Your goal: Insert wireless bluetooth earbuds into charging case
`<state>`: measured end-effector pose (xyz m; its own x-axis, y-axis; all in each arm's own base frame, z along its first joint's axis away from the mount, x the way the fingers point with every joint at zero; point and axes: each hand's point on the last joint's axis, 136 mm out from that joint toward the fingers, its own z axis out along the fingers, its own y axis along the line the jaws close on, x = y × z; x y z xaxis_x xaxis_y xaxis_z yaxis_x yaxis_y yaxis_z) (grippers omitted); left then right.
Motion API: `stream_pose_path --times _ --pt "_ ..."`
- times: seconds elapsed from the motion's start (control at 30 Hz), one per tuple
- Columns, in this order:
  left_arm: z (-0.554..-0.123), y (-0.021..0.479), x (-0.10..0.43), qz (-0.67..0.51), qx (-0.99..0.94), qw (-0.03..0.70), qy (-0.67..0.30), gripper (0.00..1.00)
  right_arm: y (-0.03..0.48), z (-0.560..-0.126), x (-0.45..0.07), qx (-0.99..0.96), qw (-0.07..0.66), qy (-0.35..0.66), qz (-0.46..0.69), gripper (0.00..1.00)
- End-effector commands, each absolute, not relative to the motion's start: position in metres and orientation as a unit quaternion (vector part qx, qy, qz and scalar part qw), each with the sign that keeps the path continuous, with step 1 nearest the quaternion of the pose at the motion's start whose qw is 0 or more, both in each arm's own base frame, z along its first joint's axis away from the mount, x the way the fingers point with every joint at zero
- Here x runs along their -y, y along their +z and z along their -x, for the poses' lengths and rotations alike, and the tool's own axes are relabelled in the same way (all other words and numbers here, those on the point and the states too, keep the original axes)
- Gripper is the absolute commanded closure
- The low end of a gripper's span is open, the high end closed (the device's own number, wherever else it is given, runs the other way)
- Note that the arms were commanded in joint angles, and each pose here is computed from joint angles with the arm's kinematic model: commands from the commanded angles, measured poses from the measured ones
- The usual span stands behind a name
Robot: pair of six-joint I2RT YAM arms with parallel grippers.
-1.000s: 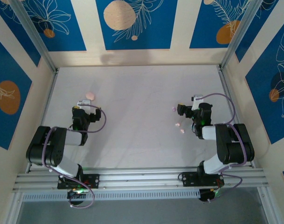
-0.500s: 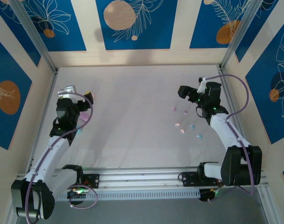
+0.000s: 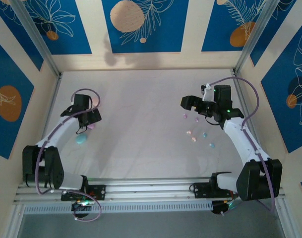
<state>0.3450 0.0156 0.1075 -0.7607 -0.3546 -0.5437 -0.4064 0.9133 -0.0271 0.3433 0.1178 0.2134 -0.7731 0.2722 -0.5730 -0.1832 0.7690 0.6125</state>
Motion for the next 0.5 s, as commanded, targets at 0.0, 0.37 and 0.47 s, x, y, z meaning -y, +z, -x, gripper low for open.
stream_pose_path --times 0.0,0.37,0.47 --pt "-0.342 0.107 -0.027 0.244 -0.936 0.245 0.067 0.07 0.215 -0.326 -0.12 -0.887 0.315 0.337 -0.024 0.04" --pt "-0.361 0.074 -0.028 0.306 -0.931 0.185 0.068 0.17 0.205 -0.307 -0.118 -0.892 0.299 0.336 -0.051 0.03" --pt "-0.366 0.063 -0.025 0.315 -0.932 0.171 0.059 0.19 0.2 -0.303 -0.118 -0.892 0.295 0.338 -0.057 0.03"
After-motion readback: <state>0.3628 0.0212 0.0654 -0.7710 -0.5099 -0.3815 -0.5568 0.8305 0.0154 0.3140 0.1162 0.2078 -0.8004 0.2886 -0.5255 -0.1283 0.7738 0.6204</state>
